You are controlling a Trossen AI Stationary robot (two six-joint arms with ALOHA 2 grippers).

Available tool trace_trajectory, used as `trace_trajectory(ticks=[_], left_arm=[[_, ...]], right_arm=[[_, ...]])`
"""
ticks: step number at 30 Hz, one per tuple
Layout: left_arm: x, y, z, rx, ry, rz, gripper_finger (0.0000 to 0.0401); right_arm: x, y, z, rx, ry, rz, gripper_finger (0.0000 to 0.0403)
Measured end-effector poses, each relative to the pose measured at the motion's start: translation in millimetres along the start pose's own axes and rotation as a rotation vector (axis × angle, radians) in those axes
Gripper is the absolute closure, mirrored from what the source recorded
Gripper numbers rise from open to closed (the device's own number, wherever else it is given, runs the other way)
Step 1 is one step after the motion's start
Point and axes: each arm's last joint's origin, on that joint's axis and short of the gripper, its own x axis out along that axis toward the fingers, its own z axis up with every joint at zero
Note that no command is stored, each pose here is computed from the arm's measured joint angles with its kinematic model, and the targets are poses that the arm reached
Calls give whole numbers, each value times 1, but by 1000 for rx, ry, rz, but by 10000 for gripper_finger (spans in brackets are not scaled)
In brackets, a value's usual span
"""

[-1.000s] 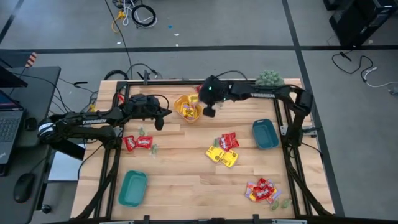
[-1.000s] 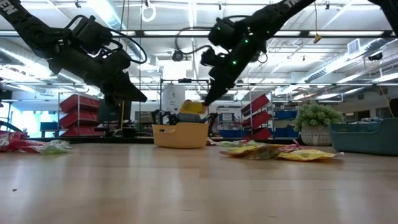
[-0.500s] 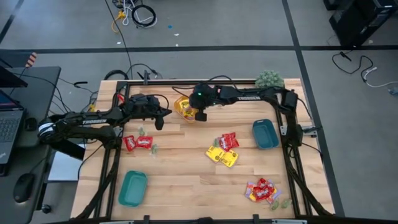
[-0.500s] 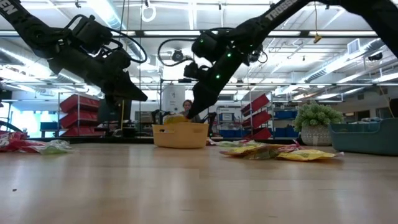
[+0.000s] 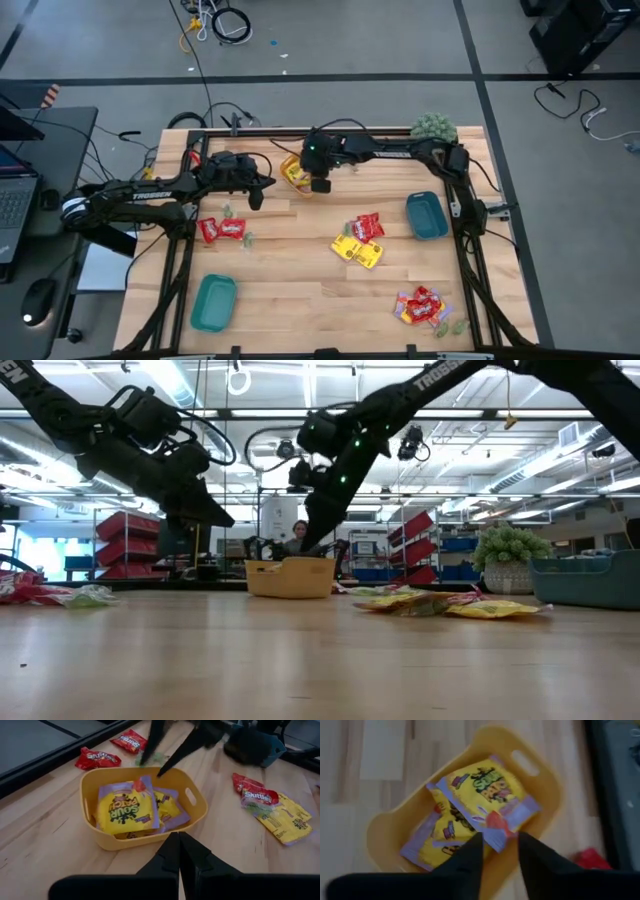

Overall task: Sort candy
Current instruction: Put the yellow packet of candy into the yellow bin, then put the packet of yellow candy into the yellow bin

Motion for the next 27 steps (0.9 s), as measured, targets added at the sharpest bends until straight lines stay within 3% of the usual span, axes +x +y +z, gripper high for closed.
trace_trajectory(ticks=[4, 6, 9, 13, 15, 27], left_arm=[[0, 0, 0, 2, -2, -9, 397], [0, 0, 1, 11, -9, -11, 397], [0, -1, 3, 29, -25, -22, 397], [0, -2, 4, 37, -39, -50, 399], [0, -2, 5, 44, -42, -52, 399], [0, -2, 4, 68, -41, -59, 400]], right_arm=[[-23, 3, 4, -2, 15, -20, 223], [-33, 6, 5, -7, 11, 27, 213], [-41, 15, 7, -20, -15, 131, 246], [-31, 40, -8, -45, 32, 278, 360], [-26, 55, -20, -38, 76, 322, 389], [-41, 147, -70, -48, 226, 396, 339]])
